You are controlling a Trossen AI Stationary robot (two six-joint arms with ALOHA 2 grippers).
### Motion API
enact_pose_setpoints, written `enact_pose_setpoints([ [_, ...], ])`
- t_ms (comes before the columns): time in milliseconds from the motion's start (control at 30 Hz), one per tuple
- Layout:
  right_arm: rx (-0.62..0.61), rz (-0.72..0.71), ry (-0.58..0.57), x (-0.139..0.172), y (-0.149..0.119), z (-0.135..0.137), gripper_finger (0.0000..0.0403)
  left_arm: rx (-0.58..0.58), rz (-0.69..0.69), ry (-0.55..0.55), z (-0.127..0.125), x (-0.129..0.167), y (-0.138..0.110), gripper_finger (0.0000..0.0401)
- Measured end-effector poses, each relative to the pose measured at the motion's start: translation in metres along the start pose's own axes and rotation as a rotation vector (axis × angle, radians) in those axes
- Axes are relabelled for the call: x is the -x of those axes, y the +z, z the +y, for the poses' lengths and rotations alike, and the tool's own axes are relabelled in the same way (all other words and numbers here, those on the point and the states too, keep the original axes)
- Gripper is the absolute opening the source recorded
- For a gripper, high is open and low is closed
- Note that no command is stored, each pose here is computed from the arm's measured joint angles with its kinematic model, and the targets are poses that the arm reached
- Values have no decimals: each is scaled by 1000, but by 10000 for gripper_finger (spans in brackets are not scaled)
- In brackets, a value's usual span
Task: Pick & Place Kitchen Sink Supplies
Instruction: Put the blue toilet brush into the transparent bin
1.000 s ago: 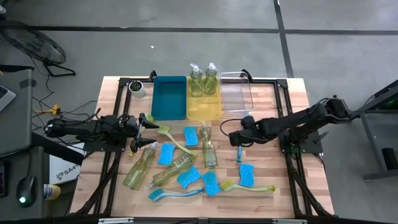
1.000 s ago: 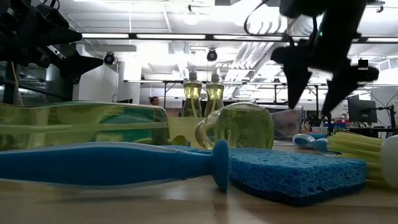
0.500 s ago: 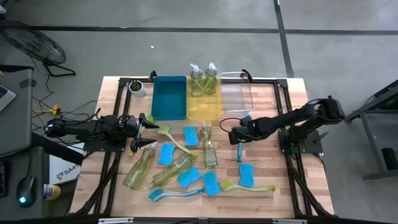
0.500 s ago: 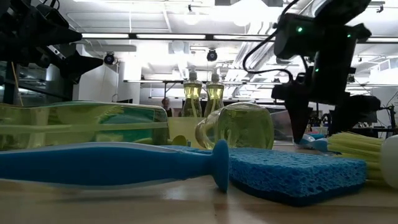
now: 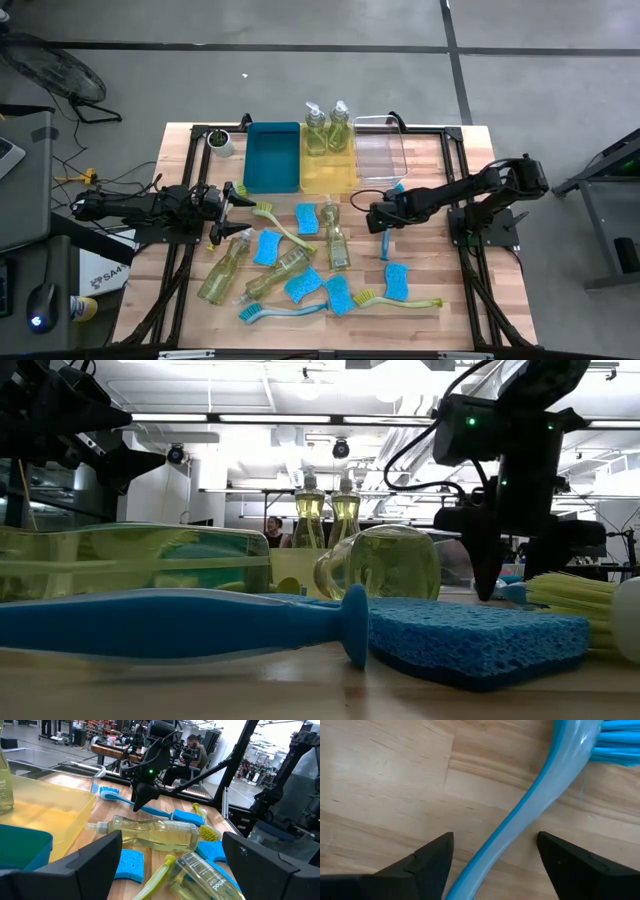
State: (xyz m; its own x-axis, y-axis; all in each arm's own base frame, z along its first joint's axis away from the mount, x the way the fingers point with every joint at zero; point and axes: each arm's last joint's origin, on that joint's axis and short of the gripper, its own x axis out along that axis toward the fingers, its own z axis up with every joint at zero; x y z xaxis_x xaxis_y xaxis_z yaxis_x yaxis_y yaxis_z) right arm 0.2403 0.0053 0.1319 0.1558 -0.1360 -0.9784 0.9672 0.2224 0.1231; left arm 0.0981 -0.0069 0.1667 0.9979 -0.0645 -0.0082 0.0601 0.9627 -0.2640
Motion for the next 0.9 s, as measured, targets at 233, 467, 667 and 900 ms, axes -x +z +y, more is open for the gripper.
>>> enact_pose_setpoints([
  [233, 7, 9, -17, -1, -1, -2, 214, 0, 0, 0, 0, 0, 0, 340],
  [467, 8, 20, -30, -1, -1, -3, 145, 0, 0, 0, 0, 0, 0, 340],
  [667, 9, 35, -29, -1, -2, -3, 89, 0, 0, 0, 0, 0, 0, 340],
  [900, 50, 91, 52, 14, -13, -1, 39, 0, 0, 0, 0, 0, 0, 340],
])
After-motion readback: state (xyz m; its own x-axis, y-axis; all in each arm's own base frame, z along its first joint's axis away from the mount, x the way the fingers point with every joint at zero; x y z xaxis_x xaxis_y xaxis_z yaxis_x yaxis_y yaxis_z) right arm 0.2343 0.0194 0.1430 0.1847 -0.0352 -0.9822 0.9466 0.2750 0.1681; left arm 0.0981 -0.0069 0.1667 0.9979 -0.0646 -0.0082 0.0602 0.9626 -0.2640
